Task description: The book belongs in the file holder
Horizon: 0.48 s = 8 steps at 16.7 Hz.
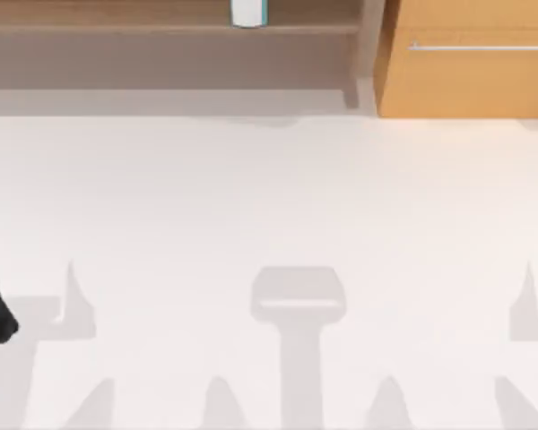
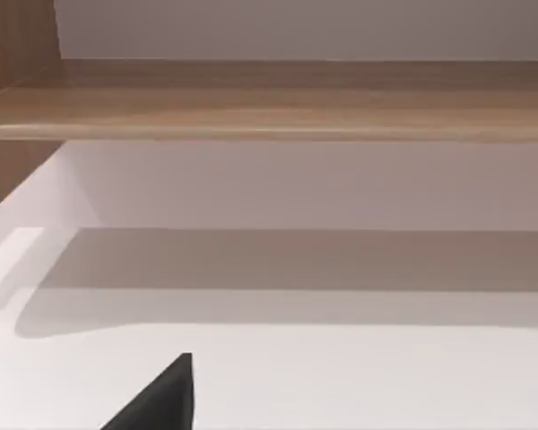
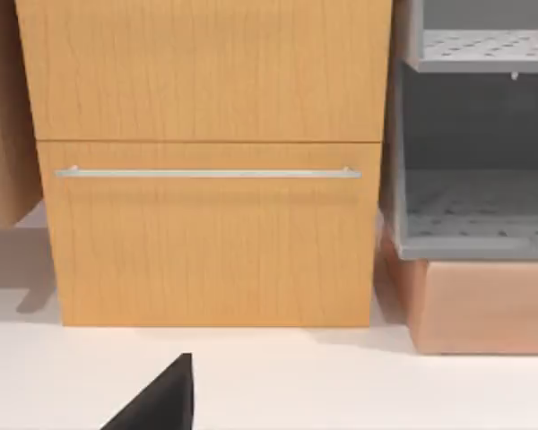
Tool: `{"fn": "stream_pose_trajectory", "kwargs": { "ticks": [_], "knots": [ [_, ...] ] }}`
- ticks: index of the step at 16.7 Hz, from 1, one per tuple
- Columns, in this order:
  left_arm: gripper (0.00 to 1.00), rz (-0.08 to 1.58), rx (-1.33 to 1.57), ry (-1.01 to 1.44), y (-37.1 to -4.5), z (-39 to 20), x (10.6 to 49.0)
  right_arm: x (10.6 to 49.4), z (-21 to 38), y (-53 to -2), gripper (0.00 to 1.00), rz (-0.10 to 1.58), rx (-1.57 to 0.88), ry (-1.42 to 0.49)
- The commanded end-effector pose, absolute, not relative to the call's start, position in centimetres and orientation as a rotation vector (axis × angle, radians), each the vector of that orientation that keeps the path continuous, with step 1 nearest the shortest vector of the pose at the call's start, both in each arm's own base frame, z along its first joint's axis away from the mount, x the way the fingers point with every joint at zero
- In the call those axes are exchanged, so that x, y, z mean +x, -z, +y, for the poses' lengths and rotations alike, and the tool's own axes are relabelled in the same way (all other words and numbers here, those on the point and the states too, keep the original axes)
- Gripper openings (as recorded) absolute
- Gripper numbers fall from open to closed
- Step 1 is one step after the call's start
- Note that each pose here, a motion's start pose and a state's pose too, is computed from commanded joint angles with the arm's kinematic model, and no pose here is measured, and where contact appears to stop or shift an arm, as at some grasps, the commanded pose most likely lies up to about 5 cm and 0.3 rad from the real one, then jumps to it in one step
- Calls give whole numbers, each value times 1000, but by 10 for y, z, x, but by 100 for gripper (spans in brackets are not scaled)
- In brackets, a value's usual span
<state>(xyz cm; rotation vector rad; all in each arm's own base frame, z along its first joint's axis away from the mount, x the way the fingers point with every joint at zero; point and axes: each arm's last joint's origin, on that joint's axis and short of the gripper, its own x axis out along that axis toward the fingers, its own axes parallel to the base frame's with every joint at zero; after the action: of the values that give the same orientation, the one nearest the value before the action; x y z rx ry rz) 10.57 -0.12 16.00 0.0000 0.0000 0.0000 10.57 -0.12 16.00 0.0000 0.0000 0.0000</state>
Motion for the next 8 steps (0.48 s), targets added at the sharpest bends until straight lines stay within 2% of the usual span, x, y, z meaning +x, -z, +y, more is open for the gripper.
{"fn": "stream_pose_trajectory", "kwargs": {
  "ticks": [4, 8],
  "knots": [
    [100, 0, 0, 0, -160, -1, 106, 106, 1, -170, 100, -25, -3, -13],
    [100, 0, 0, 0, -160, -1, 106, 111, 13, -229, 100, -148, -5, -75]
  ]
}}
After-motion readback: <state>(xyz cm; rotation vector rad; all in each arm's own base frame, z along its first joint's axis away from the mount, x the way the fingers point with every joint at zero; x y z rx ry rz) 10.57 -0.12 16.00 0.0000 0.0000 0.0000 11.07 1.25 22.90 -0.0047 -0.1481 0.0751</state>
